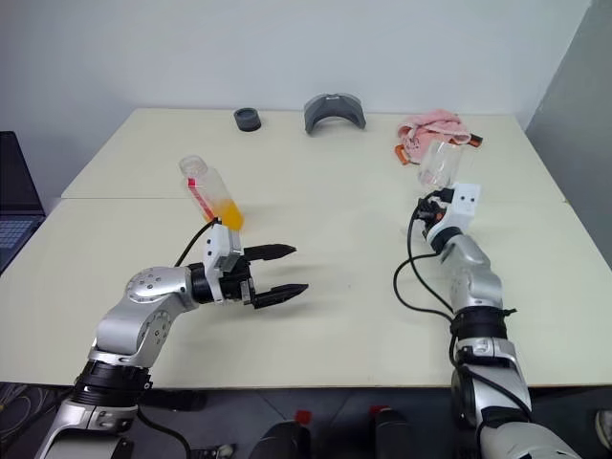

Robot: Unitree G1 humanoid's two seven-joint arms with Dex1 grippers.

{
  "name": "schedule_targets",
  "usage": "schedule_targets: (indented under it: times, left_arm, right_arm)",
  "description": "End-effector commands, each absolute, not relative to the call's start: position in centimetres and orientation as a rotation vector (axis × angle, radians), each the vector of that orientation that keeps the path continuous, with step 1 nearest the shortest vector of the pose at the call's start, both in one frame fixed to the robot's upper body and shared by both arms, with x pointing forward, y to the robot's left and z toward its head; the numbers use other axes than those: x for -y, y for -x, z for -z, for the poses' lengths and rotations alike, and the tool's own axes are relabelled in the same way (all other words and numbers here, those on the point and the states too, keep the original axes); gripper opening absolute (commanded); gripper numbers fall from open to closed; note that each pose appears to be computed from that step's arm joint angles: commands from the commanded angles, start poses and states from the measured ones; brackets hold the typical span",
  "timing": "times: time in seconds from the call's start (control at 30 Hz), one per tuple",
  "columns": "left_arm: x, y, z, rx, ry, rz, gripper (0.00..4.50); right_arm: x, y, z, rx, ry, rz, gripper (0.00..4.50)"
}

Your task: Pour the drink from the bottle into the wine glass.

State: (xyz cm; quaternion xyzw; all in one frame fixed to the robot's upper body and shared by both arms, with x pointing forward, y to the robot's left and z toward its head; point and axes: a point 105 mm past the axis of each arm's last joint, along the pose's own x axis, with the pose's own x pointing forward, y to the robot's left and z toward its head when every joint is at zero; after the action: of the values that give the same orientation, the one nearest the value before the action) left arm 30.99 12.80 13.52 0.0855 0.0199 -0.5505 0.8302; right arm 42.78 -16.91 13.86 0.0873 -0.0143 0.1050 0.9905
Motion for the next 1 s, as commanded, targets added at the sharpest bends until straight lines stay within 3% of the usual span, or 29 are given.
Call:
schedule_targets:
  times: [0.03, 0.3, 0.5, 0.7, 1.0]
  left_arm:
    - [-13.6, -30.9, -14.0, -0.027, -0.201, 1.135, 4.5]
    - [-14.3, -30.8, -13.6, -0.043, -0.19, 1.102, 4.5]
    - [-15.4, -31.4, -13.5, -0.039, -0.191, 1.025, 4.5]
    - [-18.9, -33.0, -13.8, 0.0, -0.17, 0.75, 4.5]
    - [-20.2, -31.4, -13.7, -0.013, -0.158, 0.678, 4.5]
  right_arm:
    - [16.2, -41.3, -9.8, -0.065, -0.109, -0.222, 0.22]
    - [16.5, -39.4, -7.2, -0.083, -0.046, -0.206, 0.22]
    - [15.3, -40.0, -10.3, 0.091, 0.042, -0.24, 0.22]
    - [10.3, -40.7, -15.2, 0.302, 0.087, -0.379, 0.22]
    - [2.0, -40.9, -15.1, 0.266, 0.102, -0.661, 0.22]
